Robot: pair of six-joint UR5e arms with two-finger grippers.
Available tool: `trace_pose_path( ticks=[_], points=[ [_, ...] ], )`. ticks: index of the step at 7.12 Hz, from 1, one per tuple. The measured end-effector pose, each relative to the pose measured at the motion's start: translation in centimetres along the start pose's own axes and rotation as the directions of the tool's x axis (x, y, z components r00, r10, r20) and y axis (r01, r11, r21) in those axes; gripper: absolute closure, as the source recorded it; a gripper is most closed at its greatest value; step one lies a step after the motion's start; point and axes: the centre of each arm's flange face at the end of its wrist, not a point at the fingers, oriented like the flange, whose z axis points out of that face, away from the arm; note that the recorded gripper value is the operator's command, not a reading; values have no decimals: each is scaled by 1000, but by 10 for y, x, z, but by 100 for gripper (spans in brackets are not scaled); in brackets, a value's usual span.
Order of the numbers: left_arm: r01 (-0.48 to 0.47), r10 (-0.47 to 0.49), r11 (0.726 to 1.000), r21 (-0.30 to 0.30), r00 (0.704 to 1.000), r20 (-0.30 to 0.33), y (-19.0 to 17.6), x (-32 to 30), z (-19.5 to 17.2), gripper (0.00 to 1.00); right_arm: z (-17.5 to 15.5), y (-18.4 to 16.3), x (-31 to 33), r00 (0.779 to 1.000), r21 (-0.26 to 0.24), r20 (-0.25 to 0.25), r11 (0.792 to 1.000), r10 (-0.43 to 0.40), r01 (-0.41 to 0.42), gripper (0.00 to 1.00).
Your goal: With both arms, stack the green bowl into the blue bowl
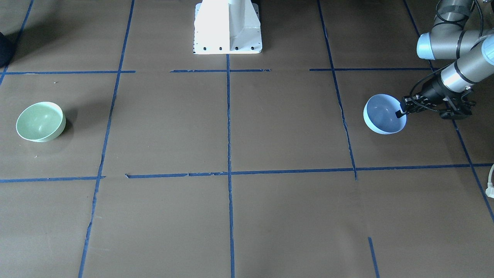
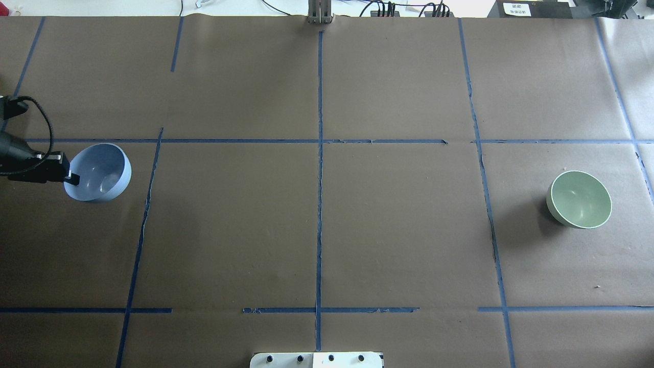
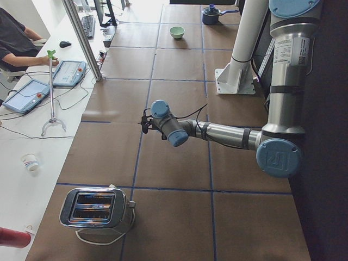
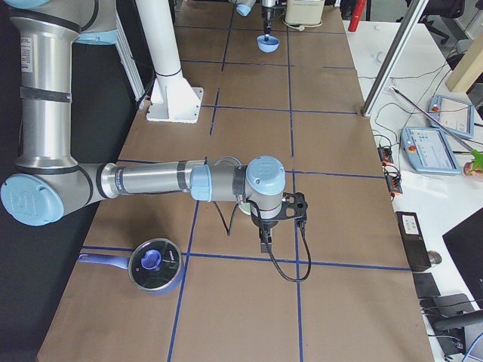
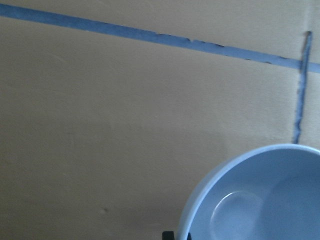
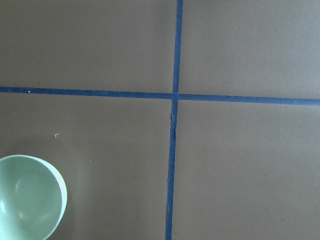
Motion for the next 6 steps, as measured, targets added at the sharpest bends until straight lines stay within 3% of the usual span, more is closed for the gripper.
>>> trace_pose_path(
  ticks=[2,3,6],
  points=[
    [95,-95,995,-12,995,-36,-11,122,15,97,-1,-1,-1,1000,2,2,1000,1,-1,0],
    [134,-135,991,-14,991,-25,4,195,44,97,-2,-1,-2,1000,4,9,1000,0,0,0],
    [173,-174,985,23,985,11,95,368,131,96,-1,-1,-4,999,4,34,1000,2,-2,0]
  ],
)
